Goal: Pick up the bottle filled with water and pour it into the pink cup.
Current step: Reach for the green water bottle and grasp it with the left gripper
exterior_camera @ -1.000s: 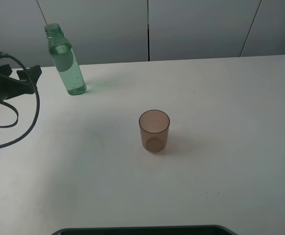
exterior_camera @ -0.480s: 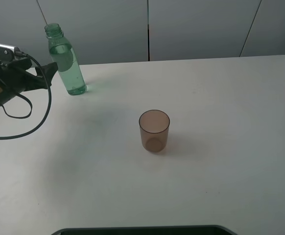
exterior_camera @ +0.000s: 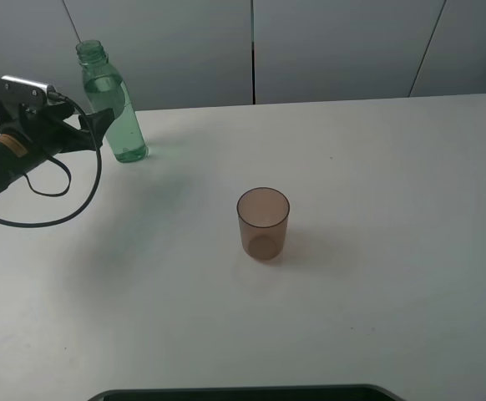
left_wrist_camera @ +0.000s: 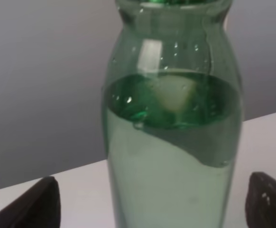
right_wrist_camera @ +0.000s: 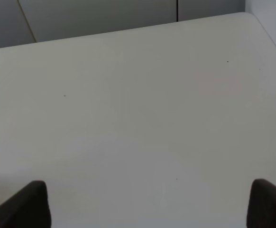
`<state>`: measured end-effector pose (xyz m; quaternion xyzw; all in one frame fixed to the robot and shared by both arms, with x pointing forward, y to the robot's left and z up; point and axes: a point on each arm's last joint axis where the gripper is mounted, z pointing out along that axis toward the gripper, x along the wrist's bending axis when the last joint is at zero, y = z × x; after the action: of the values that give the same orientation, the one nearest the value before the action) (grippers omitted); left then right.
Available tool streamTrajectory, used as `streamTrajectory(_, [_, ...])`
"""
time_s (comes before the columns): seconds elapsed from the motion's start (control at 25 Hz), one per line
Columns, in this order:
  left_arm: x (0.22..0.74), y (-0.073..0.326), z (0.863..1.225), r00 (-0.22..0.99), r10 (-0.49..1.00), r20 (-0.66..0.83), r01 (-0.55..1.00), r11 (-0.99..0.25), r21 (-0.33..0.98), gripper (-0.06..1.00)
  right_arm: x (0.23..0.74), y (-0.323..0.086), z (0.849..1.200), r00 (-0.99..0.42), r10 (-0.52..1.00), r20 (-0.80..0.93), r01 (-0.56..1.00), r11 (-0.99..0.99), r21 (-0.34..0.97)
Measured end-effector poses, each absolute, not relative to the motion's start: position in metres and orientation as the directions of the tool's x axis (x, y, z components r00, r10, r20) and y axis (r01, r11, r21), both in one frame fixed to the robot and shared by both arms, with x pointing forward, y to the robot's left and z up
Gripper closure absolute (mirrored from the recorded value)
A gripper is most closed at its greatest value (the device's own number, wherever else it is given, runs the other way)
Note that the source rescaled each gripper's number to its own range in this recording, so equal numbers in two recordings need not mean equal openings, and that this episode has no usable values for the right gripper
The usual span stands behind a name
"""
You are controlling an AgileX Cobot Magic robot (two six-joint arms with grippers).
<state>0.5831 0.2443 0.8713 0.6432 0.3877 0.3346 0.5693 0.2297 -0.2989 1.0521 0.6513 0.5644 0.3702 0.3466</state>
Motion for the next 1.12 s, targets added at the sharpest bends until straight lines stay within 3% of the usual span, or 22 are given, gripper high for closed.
streamTrajectory(0.52, [0.618, 0.216, 0.835, 0.545, 0.835, -0.068, 0.140, -0.010, 0.990, -0.05, 0.230, -0.299, 1.052, 0.089, 0.992, 0.091, 0.479, -0.123, 0.869])
streamTrajectory(1.12, [0.640, 0.188, 0.827, 0.575, 0.817, -0.054, 0.091, 0.002, 0.996, -0.05, 0.230, -0.299, 1.052, 0.089, 0.992, 0.091, 0.479, -0.123, 0.869])
